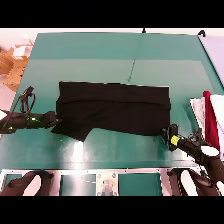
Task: Fold the shirts.
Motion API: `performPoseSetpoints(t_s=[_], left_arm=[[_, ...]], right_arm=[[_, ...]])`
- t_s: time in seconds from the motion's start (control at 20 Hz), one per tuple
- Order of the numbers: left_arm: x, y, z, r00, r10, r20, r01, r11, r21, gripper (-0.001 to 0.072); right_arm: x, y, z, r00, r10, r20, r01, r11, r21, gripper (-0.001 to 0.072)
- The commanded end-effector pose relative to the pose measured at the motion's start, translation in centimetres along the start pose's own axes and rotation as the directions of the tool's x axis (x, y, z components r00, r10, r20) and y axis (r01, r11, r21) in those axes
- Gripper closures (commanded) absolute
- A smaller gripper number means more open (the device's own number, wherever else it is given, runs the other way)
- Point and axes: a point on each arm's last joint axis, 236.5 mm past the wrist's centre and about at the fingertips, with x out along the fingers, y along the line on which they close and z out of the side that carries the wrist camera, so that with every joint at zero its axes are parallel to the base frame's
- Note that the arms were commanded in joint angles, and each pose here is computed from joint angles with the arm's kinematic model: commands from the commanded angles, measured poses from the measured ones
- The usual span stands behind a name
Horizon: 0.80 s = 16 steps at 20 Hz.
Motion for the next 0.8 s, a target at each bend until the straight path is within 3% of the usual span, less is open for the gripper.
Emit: performPoseSetpoints(t_s=[0.0,0.2,0.45,0.75], left_arm=[[0.0,0.0,0.0,1.000,-0.002,-0.002,0.002,1.000,0.004,0.0683],[-0.9,-0.6,0.2,1.000,0.007,-0.018,-0.006,0.999,0.052,0.0684],[-4.2,0.1,-1.1,0.986,0.133,-0.103,-0.124,0.988,0.090,0.0684],[-4.0,-1.9,-0.7,0.995,0.046,-0.088,-0.040,0.997,0.067,0.0684]], right_arm=[[0.2,0.1,-0.2,1.000,-0.007,-0.002,0.007,0.998,-0.067,0.0687],[-1.5,3.2,0.8,1.000,-0.023,-0.005,0.021,0.961,-0.275,0.0694],[-6.5,6.1,3.7,0.981,-0.180,0.073,0.193,0.845,-0.499,0.0694],[-8.0,9.0,4.8,0.984,-0.145,0.108,0.180,0.826,-0.535,0.0694]])
